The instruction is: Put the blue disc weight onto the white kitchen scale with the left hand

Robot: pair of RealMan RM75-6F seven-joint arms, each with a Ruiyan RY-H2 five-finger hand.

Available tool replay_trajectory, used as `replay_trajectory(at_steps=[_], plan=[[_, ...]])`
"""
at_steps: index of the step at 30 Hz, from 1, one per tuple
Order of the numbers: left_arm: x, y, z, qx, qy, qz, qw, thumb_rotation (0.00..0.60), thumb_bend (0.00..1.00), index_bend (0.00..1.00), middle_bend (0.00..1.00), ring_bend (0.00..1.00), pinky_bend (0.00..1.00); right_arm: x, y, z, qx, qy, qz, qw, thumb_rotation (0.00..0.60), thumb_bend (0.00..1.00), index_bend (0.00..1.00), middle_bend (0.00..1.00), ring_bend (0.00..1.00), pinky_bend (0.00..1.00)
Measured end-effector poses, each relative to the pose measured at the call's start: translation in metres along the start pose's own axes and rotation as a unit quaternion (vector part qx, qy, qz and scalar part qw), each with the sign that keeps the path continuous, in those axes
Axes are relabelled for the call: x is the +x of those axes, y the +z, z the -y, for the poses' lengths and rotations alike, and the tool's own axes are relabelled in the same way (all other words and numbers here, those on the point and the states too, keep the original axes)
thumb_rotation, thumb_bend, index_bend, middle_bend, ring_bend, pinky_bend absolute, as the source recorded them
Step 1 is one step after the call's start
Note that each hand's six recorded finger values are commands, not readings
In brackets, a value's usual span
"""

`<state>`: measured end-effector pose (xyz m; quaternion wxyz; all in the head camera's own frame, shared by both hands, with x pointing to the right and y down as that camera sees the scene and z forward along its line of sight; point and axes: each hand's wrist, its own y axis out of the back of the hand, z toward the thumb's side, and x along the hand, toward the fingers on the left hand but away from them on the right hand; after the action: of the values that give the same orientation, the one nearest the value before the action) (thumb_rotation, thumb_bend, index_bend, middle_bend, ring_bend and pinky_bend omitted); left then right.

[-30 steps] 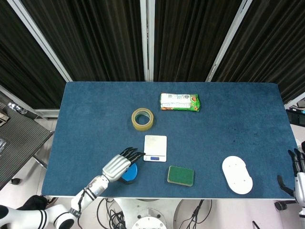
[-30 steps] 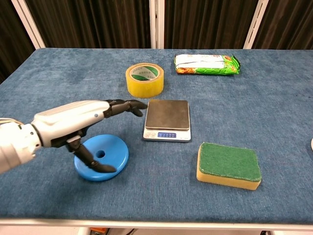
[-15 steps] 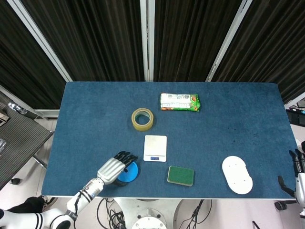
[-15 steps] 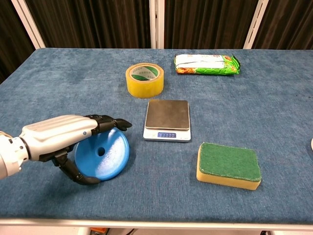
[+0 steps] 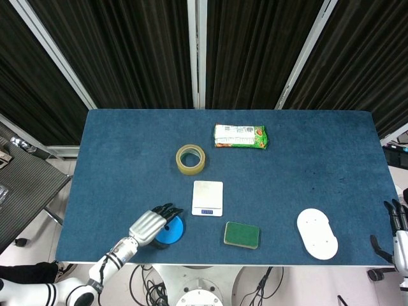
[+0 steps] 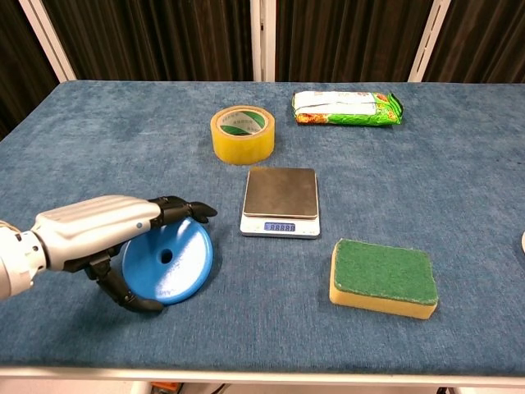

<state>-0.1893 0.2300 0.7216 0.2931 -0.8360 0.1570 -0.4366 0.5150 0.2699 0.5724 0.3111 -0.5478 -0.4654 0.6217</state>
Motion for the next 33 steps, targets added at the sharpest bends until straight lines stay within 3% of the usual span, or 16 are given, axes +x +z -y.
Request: replay_trajectory(at_steps=[5,13,33], plan=[[0.002,0.001,-0.001,0.003,0.014,0.003,0.9999,0.600,0.14,0.21,0.32,0.25,0.55,0.000,0.000,0.000,0.000,0.001,0.000,1.0000,0.600,0.28,0.00,0.00,0.00,0.00],[0.003,0.003,-0.002,0.001,0.029,0.006,0.9995,0.600,0.19,0.40,0.46,0.40,0.66,0.000,-0.001,0.002,0.002,0.006,0.002,1.0000,0.600,0.28,0.00,0.00,0.00,0.00],[0.007,0.009,-0.022,-0.024,0.075,0.024,0.9966,0.600,0.23,0.42,0.49,0.43,0.69,-0.001,-0.003,0.003,0.004,0.010,0.005,0.9999,0.600,0.28,0.00,0.00,0.00,0.00]])
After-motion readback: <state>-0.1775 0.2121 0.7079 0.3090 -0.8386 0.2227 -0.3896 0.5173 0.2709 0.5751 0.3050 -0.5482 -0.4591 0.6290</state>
